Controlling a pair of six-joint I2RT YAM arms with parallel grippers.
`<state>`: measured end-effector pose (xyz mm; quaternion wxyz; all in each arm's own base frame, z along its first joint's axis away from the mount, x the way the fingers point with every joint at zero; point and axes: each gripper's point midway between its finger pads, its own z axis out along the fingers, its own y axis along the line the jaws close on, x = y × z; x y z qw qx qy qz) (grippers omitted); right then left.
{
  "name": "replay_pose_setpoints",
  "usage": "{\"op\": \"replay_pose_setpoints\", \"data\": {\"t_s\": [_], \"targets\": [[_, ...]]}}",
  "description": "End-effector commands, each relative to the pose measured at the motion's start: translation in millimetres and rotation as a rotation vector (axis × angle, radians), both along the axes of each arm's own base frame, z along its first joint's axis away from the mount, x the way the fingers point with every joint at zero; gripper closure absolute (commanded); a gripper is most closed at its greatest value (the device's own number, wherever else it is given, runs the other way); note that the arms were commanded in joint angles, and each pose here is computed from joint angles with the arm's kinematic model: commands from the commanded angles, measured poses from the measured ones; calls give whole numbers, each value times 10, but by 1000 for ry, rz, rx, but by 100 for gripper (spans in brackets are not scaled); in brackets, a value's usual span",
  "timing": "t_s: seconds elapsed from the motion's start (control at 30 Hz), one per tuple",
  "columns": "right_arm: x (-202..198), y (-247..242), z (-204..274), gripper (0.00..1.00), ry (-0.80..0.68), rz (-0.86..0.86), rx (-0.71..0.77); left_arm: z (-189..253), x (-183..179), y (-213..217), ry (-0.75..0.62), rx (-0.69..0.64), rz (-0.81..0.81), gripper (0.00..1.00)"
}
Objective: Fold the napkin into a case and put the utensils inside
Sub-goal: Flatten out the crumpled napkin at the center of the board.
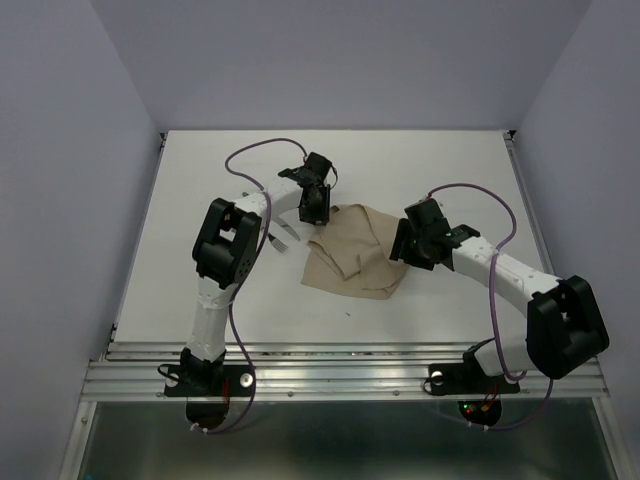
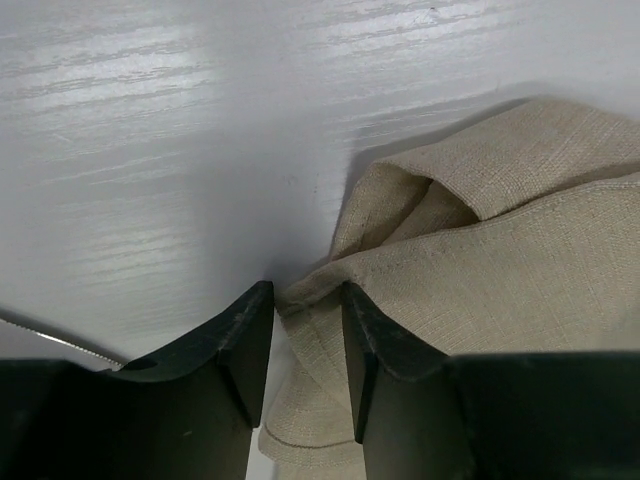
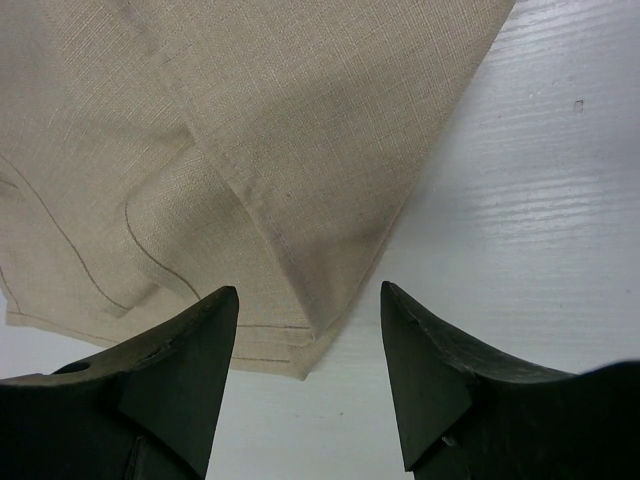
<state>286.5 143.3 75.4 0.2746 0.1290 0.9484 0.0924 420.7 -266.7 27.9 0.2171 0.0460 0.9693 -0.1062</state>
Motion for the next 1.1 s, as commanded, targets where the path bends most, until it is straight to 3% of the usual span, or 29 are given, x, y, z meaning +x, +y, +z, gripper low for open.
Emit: {"op": "replay_pose_setpoints", "data": {"t_s": [0.0, 0.13, 0.23, 0.33, 0.8, 1.07], "targets": [[155, 2, 215, 36, -67, -27, 9, 108, -5, -57, -8, -30, -25, 60], [157, -2, 215, 36, -67, -30, 7, 150, -22, -79, -6, -50, -31, 66], [159, -4, 215, 36, -67, -33, 7, 187, -44, -93, -6, -65, -33, 79], [170, -5, 224, 36, -69, -34, 4, 237, -53, -84, -10, -70, -19, 99], [49, -94, 67, 34, -17, -20, -46, 1146, -179, -10, -158, -172, 11, 100], [-37, -4, -120, 36, 19, 4, -42, 1284, -227, -89, -160, -229, -11, 100]]}}
